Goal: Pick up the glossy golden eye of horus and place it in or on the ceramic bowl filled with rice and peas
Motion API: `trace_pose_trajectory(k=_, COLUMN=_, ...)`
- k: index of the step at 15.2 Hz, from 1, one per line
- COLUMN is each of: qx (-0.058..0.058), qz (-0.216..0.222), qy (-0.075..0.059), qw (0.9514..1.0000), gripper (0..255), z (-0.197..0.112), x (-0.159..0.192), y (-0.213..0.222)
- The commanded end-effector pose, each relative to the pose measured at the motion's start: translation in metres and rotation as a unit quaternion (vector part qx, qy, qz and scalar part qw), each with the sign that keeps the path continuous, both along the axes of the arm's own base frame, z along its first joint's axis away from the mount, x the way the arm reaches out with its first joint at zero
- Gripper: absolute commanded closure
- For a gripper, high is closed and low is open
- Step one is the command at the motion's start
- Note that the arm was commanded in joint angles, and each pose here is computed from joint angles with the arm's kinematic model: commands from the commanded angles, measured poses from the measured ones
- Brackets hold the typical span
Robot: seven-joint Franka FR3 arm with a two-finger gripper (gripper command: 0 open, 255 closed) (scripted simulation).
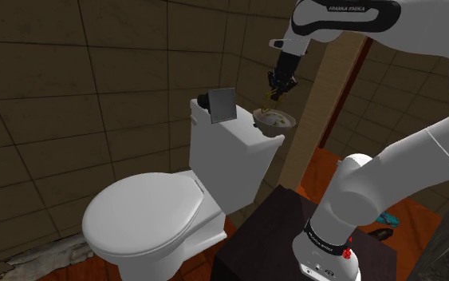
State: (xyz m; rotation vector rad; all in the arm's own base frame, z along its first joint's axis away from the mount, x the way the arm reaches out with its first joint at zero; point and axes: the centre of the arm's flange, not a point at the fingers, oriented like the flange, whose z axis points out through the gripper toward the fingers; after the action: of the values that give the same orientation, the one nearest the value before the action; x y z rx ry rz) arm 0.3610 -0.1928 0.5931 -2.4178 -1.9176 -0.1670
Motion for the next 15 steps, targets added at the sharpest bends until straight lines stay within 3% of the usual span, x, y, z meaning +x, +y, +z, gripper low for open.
trace_pose_trajectory(k=1, qx=0.017, qz=-0.028, qy=0.004, qw=0.9994, gripper=255, z=-0.008, x=-0.009, y=-0.028)
trace_pose_trajectory(k=2, qx=0.017, qz=-0.028, qy=0.004, qw=0.9994, gripper=0, z=-0.004, x=-0.008, y=-0.024)
trace_pose_trajectory(k=7, qx=0.017, qz=-0.028, qy=0.004, qw=0.9994, gripper=0, z=-0.008, x=-0.009, y=-0.028)
trace_pose_trajectory(k=11, qx=0.017, qz=-0.028, qy=0.004, qw=0.9994, gripper=0, z=0.042, x=-0.011, y=-0.035)
trace_pose_trajectory(k=15, qx=0.017, qz=-0.028, qy=0.004, qw=0.9994, gripper=0, z=0.042, x=-0.011, y=-0.035)
